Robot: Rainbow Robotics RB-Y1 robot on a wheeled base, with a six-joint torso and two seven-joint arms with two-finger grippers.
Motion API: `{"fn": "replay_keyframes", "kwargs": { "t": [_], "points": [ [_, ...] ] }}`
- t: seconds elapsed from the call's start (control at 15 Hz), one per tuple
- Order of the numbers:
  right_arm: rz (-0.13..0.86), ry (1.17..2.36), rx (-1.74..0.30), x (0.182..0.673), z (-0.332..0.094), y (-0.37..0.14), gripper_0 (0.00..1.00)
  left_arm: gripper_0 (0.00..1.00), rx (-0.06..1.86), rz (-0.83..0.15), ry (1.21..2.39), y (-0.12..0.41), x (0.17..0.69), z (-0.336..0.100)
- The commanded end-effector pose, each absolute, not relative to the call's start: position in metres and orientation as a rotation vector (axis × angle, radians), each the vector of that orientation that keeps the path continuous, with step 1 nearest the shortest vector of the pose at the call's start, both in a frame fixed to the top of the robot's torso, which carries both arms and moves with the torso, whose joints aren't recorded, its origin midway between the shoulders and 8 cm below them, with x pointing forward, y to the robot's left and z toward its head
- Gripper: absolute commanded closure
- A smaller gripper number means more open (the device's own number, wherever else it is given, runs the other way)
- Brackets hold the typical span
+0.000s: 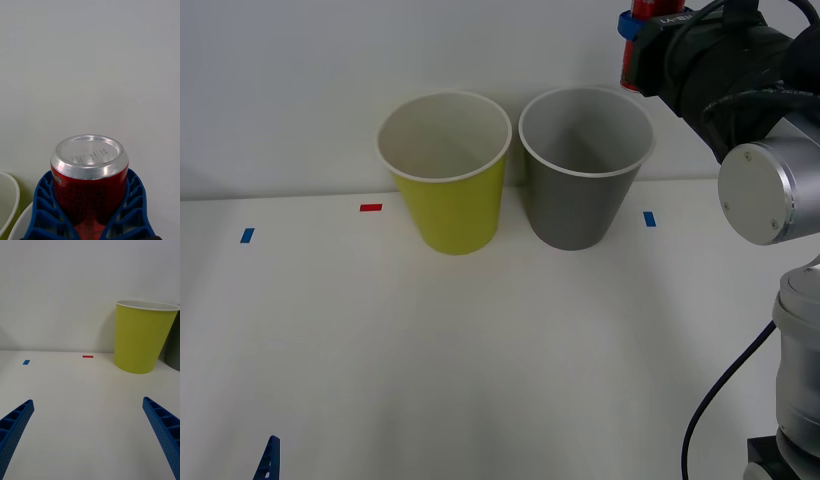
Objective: Put cans in the gray bin and PET bottles in the light green bin.
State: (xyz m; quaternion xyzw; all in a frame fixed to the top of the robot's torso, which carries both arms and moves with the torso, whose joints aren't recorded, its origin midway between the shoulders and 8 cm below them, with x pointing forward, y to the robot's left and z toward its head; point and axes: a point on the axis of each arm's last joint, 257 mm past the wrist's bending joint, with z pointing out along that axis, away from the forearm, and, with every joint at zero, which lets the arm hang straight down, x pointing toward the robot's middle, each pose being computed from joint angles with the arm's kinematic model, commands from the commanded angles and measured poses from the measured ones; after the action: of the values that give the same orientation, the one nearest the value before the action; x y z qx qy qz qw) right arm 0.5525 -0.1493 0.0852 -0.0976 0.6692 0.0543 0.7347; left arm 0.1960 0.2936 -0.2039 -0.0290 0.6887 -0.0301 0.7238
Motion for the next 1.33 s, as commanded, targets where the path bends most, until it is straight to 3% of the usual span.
{"fn": "replay_keyframes", "kwargs": {
  "t": [0.07,1.13,1.2,1.27,1.33],
  "points": [
    [0.131,1.435,-0.226,0.57,0.081,-0.147,1.0,0.0,-0.064,-0.066,1.52,0.294,0.196,-0.204],
    [0.183,1.393,-0.216,0.599,0.065,-0.137,1.0,0.0,-0.064,-0.066,1.52,0.294,0.196,-0.204],
    [0.189,1.393,-0.214,0.599,0.065,-0.135,0.54,0.0,-0.064,-0.066,1.52,0.294,0.196,-0.204],
    [0.189,1.394,-0.217,0.598,0.064,-0.133,0.0,0.0,-0.064,-0.066,1.52,0.294,0.196,-0.204],
    [0.178,1.387,-0.225,0.598,0.064,-0.131,0.0,0.0,-0.064,-0.066,1.52,0.294,0.196,-0.204]
  ]
}}
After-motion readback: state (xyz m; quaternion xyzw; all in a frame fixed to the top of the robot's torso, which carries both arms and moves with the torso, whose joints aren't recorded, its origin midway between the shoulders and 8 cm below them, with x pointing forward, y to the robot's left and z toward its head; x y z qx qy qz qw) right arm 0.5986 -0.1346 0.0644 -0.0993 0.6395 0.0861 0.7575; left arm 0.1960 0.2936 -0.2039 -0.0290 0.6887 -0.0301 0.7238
